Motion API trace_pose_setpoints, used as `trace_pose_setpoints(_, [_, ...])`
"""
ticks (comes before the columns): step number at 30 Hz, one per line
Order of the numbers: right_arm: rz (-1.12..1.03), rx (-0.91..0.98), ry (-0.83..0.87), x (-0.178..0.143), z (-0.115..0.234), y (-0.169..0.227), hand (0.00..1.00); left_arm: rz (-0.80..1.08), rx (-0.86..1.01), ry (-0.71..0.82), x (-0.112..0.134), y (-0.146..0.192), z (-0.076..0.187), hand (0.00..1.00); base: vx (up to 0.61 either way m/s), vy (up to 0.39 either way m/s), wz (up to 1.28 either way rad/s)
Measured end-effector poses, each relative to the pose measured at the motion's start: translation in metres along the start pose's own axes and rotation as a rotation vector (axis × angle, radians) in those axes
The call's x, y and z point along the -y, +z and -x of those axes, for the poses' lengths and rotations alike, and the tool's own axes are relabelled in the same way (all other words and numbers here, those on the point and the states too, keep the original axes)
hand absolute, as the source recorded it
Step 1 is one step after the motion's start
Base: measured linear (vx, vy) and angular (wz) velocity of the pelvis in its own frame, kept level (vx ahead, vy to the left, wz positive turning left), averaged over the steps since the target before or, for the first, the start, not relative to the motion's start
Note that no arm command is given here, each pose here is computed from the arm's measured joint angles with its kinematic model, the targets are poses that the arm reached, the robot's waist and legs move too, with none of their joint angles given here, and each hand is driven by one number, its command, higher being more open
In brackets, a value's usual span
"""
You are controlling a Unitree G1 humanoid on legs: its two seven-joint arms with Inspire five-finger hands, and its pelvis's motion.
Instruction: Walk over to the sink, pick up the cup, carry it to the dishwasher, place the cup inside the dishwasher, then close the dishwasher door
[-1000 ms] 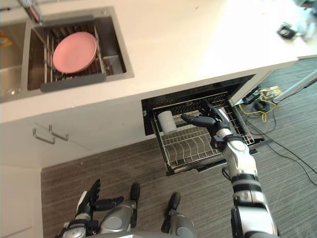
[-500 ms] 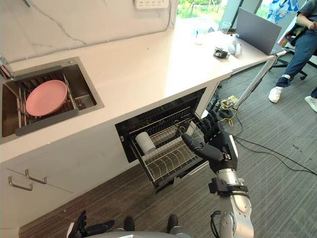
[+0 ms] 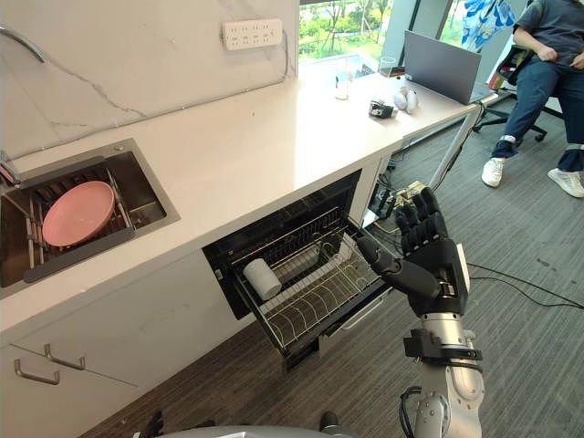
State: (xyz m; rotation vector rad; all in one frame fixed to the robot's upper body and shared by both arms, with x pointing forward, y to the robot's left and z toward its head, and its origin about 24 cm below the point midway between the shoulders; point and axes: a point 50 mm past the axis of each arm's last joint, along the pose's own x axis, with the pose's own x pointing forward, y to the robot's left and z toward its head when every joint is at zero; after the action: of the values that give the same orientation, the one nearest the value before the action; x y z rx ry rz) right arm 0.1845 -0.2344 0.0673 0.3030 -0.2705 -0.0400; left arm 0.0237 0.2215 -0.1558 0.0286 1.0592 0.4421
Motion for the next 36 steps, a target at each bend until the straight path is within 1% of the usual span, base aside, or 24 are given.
trace_pose_setpoints(7, [-0.011,-0.034,0.029,-0.004,0.007,-0.006,1.00,0.012,-0.015,-0.023,0.002,0.001,-0.003,1.00,0.00,-0.011,-0.09])
trace_pose_setpoints(10, [-0.041,-0.086,0.114,-0.018,0.005,-0.017,1.00,0.036,-0.009,-0.013,0.000,0.003,-0.004,1.00,0.02,-0.030,0.54])
trace_pose_setpoints(11, [-0.050,-0.100,0.137,-0.022,0.004,-0.021,1.00,0.048,-0.008,-0.009,-0.001,0.003,-0.004,1.00,0.02,-0.032,0.86])
trace_pose_setpoints(13, [-0.094,-0.156,0.193,-0.033,0.006,-0.033,1.00,0.137,-0.002,0.017,-0.003,0.000,-0.003,1.00,0.03,-0.013,1.65])
trace_pose_setpoints(15, [-0.086,-0.152,0.180,-0.032,0.005,-0.032,1.00,0.172,0.000,0.024,-0.002,0.001,-0.004,1.00,0.06,0.055,1.95])
trace_pose_setpoints(16, [-0.057,-0.147,0.142,-0.023,0.004,-0.028,1.00,0.208,-0.001,0.041,-0.003,0.001,-0.004,1.00,0.09,0.124,2.23])
trace_pose_setpoints(17, [-0.019,-0.143,0.119,-0.013,0.003,-0.023,1.00,0.234,-0.011,0.058,-0.003,-0.002,-0.003,1.00,0.12,0.220,2.18])
trace_pose_setpoints(18, [0.009,-0.138,0.115,-0.006,-0.004,-0.020,1.00,0.253,-0.037,0.097,-0.010,-0.012,0.001,1.00,0.08,0.214,1.39])
trace_pose_setpoints(20, [0.004,-0.100,0.157,-0.012,-0.016,-0.016,1.00,0.259,-0.086,0.154,-0.021,-0.030,0.010,1.00,0.07,0.211,0.75])
trace_pose_setpoints(21, [-0.016,-0.065,0.191,-0.020,-0.025,-0.014,1.00,0.265,-0.128,0.195,-0.029,-0.044,0.017,1.00,0.04,0.124,0.28])
trace_pose_setpoints(22, [-0.024,-0.051,0.206,-0.023,-0.028,-0.013,1.00,0.270,-0.147,0.210,-0.031,-0.050,0.020,1.00,0.04,0.129,0.01])
trace_pose_setpoints(23, [-0.037,-0.024,0.225,-0.028,-0.033,-0.011,1.00,0.275,-0.181,0.221,-0.029,-0.060,0.026,1.00,0.04,0.146,-0.08])
trace_pose_setpoints(24, [-0.038,-0.015,0.225,-0.029,-0.034,-0.010,1.00,0.278,-0.190,0.217,-0.026,-0.062,0.027,1.00,0.03,0.140,-0.02])
trace_pose_setpoints(25, [-0.036,-0.007,0.212,-0.028,-0.033,-0.010,1.00,0.282,-0.194,0.196,-0.018,-0.062,0.027,1.00,0.01,0.109,0.11])
trace_pose_setpoints(26, [-0.034,-0.013,0.185,-0.026,-0.031,-0.011,1.00,0.270,-0.182,0.155,-0.010,-0.057,0.024,1.00,0.01,0.107,0.13])
trace_pose_setpoints(28, [-0.030,-0.025,0.148,-0.024,-0.029,-0.013,1.00,0.222,-0.159,0.126,-0.010,-0.050,0.020,1.00,-0.01,0.113,0.19])
trace_pose_setpoints(30, [-0.009,-0.040,0.121,-0.022,-0.026,-0.015,1.00,0.200,-0.106,0.100,-0.007,-0.031,0.009,1.00,0.01,0.117,0.50])
trace_pose_setpoints(32, [-0.006,-0.071,0.105,-0.023,-0.020,-0.020,1.00,0.147,-0.046,0.077,-0.010,-0.013,0.001,1.00,0.07,0.054,0.68])
trace_pose_setpoints(34, [0.008,-0.093,0.089,-0.023,-0.015,-0.022,1.00,0.132,-0.001,0.060,-0.010,0.003,-0.006,1.00,0.11,0.001,0.70])
trace_pose_setpoints(36, [0.017,-0.079,0.086,-0.023,-0.014,-0.018,1.00,0.121,0.024,0.047,-0.009,0.011,-0.008,1.00,0.14,-0.026,0.51])
